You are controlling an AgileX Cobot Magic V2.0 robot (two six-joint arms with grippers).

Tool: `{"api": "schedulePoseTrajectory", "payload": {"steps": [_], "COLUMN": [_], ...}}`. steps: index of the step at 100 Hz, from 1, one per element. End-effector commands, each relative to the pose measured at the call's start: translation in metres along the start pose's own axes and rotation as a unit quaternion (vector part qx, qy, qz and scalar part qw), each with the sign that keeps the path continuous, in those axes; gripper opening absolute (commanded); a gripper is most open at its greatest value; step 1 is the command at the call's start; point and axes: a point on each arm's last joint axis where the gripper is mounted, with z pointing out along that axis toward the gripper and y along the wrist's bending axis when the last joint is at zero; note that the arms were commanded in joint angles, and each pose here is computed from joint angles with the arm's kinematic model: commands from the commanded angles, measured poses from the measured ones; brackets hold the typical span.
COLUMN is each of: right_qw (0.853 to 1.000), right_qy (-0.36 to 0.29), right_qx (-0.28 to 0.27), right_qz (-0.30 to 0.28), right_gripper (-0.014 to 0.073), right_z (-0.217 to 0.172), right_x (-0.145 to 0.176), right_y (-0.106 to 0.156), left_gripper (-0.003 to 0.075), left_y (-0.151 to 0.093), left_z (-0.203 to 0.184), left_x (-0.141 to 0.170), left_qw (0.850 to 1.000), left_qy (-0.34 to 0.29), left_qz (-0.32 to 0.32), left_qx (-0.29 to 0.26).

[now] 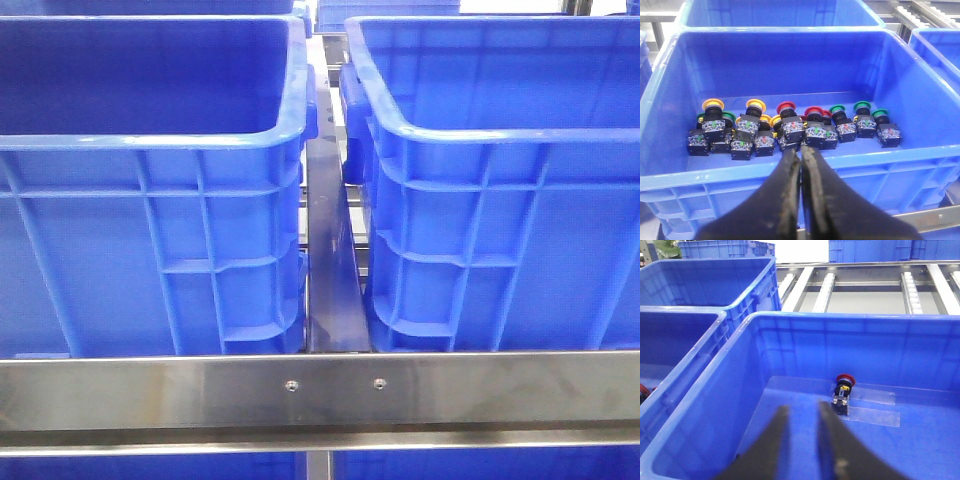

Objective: Pick red and yellow buttons and place in box

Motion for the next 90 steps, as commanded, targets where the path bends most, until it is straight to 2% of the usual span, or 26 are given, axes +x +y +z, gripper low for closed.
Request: {"api": "schedulePoseTrajectory", "payload": {"steps": [1, 15, 22, 29, 46, 51, 74, 90], "right_qw": [1.000, 1.000, 1.000, 1.000, 1.000, 1.000, 1.000, 1.000], "right_qy": [-0.026, -0.026, -0.026, -0.026, -0.026, -0.026, -0.026, -0.026], "right_qx": [0.014, 0.014, 0.014, 0.014, 0.014, 0.014, 0.014, 0.014], "right_qz": [0.002, 0.002, 0.002, 0.002, 0.002, 0.002, 0.002, 0.002], "right_gripper": [-0.0076, -0.0068, -0.0068, -0.0068, -0.0068, -0.0068, -0.0068, -0.0068], "right_z": [-0.002, -0.002, -0.002, -0.002, -0.002, -0.002, -0.002, -0.002], "right_x": [-0.011, -0.011, -0.011, -0.011, -0.011, -0.011, -0.011, -0.011], "right_y": [-0.002, -0.002, -0.002, -0.002, -0.002, -0.002, -0.002, -0.002], "left_gripper": [-0.0019, -0.0015, 0.0021, 0.0104, 0.0412, 0.0456, 0.0463, 0.0463], "left_y": [-0.002, -0.002, -0.002, -0.002, -0.002, -0.002, -0.002, -0.003], "left_z": [-0.002, -0.002, -0.002, -0.002, -0.002, -0.002, 0.002, 0.025], "left_x": [-0.013, -0.013, -0.013, -0.013, -0.013, -0.013, -0.016, -0.024], "left_qw": [0.999, 0.999, 0.999, 0.999, 0.999, 0.999, 0.999, 1.000], "left_qy": [-0.044, -0.044, -0.044, -0.044, -0.044, -0.044, -0.041, 0.011], "left_qz": [-0.003, -0.003, -0.003, -0.003, -0.003, -0.003, -0.004, -0.003], "left_qx": [0.007, 0.007, 0.007, 0.007, 0.007, 0.007, 0.007, 0.003]}}
